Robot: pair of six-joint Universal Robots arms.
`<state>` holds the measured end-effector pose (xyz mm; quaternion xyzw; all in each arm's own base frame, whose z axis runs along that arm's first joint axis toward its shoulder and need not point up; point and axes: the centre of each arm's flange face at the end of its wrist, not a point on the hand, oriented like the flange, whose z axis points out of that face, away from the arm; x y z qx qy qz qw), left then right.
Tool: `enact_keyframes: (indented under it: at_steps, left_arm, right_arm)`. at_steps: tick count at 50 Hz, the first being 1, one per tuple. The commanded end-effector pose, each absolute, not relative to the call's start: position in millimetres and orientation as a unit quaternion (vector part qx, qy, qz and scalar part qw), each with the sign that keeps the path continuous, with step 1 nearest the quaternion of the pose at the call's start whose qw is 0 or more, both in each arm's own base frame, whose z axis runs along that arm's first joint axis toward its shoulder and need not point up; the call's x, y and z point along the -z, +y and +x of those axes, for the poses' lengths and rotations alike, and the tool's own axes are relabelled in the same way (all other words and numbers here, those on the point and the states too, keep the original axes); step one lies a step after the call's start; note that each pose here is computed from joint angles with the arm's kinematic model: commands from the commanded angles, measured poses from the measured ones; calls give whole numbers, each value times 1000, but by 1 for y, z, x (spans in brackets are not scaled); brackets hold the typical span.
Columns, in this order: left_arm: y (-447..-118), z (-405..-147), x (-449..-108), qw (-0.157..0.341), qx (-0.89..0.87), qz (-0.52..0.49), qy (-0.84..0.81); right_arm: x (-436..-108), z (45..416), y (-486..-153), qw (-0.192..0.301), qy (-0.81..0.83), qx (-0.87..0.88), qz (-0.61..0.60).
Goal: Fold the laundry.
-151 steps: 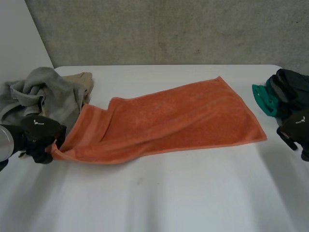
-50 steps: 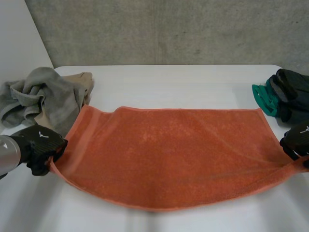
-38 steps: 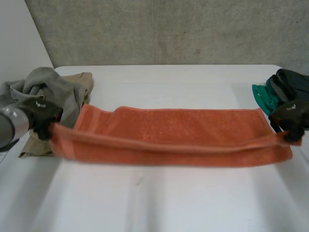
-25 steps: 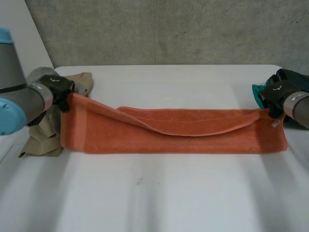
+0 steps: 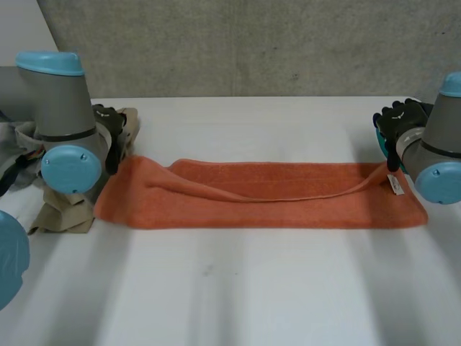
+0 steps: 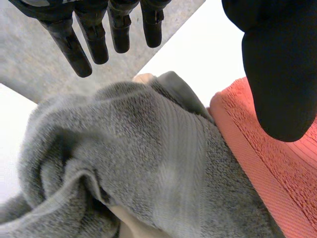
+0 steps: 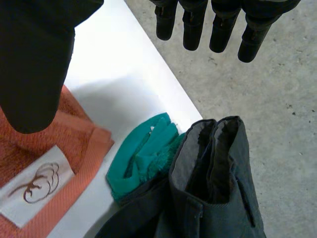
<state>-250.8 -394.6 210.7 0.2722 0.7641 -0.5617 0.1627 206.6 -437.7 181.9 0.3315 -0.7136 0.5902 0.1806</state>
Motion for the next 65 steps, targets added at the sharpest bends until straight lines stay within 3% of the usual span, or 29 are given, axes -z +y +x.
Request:
enact_keyframes:
  at_steps: [1,7,13,26,31,34,45,53,58,65]
  left_arm:
    - [-381,-256,-226,162,578,294,744]
    - [-362,-264,-209,124,551,357,744]
    - [-356,-276,-176,111,523,411,738]
    - [-403,-312,-155,110,605,411,673]
    - [-443,-298,-174,164,661,328,655]
    - [-451,-289,-190,180,677,280,657]
    - [-428,-292,-205,122,672,289,671]
    - [-387,-302,-194,63,620,359,695]
    - [-363,-308,-183,25,576,398,714]
    - [-353,-320,-174,6,558,418,717]
  right_arm:
    - [-192,210,-417,133,-725,-576,352]
    - [-174,215,-392,71,-750,-520,403]
    - [-152,218,-394,67,-750,-509,418]
    - [-125,239,-460,105,-658,-654,358]
    - [-135,235,-495,125,-611,-740,252]
    - [-143,234,-500,123,-598,-762,217]
    - [-152,236,-474,77,-650,-707,269]
    - [-165,240,-421,-6,-729,-598,333]
    - [-159,254,-397,-57,-743,-562,360]
    - [-140,278,-390,-96,-751,-550,353]
